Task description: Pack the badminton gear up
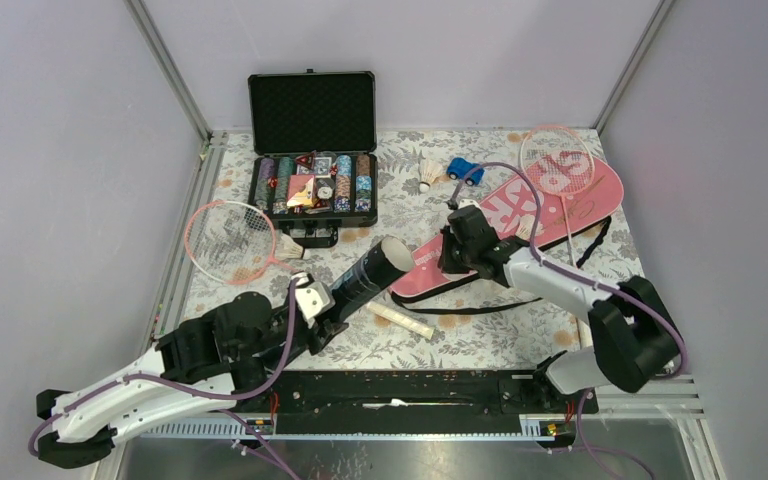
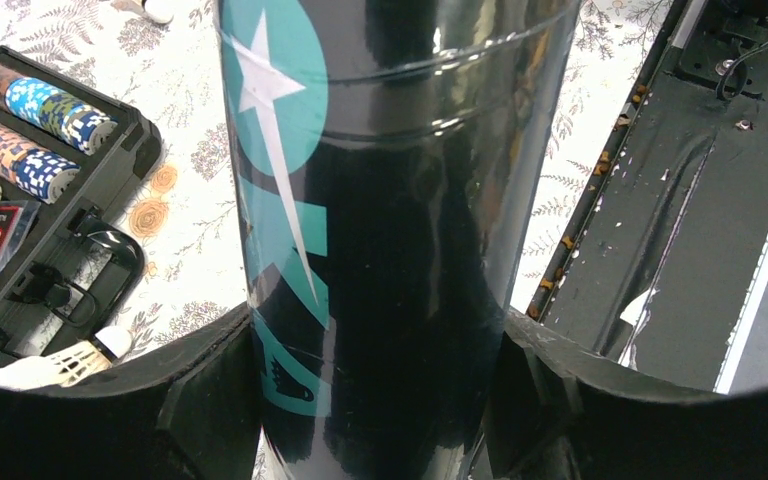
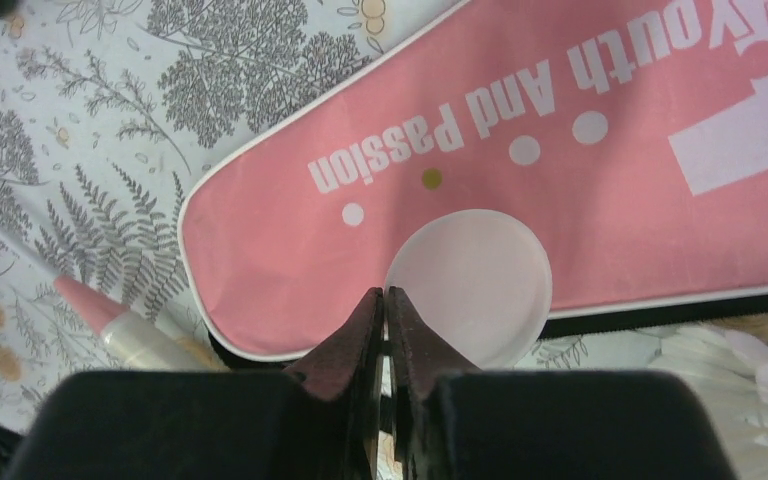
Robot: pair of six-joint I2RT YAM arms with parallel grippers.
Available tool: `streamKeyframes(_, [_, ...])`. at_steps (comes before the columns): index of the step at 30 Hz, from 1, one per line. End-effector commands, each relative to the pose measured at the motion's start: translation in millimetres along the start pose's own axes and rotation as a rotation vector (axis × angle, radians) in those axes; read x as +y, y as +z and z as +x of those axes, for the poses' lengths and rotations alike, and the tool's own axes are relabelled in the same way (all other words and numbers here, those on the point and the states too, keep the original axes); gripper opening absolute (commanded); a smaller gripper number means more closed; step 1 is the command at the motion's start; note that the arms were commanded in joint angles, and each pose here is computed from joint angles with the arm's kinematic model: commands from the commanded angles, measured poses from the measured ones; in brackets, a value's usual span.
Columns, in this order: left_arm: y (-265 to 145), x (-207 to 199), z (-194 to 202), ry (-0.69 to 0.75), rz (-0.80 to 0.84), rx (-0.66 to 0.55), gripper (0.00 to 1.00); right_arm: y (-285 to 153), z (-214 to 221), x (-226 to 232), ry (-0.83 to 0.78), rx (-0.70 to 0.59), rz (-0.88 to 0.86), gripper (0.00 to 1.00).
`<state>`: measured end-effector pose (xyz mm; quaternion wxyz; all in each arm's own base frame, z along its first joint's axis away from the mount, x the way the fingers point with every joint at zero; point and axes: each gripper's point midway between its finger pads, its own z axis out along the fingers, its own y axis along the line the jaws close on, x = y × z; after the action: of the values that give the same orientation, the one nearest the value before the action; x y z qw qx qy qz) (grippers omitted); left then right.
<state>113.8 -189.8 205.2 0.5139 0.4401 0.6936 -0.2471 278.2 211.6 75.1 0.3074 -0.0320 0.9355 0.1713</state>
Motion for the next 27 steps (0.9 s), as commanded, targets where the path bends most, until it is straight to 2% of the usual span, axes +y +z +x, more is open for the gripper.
streamKeyframes(1, [-9,5,-26,-0.052,-0.023,-0.081,0.41,8,-44,17,0.015,-0.107,-0.01,0.1])
streamKeyframes(3, [-10,4,-27,-0.062,-0.02,-0.088,0.41,11,-41,18,0.019,-0.072,-0.001,0.14])
streamKeyframes(7, [-10,3,-28,-0.076,-0.017,-0.089,0.41,-5,-42,8,0.039,-0.043,0.08,0.38])
streamKeyframes(9, [-9,3,-29,-0.081,-0.019,-0.088,0.41,-17,-42,-6,0.061,-0.044,0.158,0.43])
streamKeyframes(14, [-5,1,-28,-0.083,-0.011,-0.091,0.42,-51,-25,-58,0.119,-0.032,0.44,0.47])
streamKeyframes(18, [-2,-1,-26,-0.084,-0.004,-0.095,0.42,-78,-15,-101,0.121,-0.073,0.658,0.47])
streamKeyframes(21, [-2,-2,-30,-0.084,0.004,-0.105,0.42,-86,-12,-118,0.112,-0.107,0.739,0.47])
streamKeyframes(27, [-3,-2,-31,-0.084,0.005,-0.104,0.42,-80,-4,-131,0.095,-0.078,0.824,0.46])
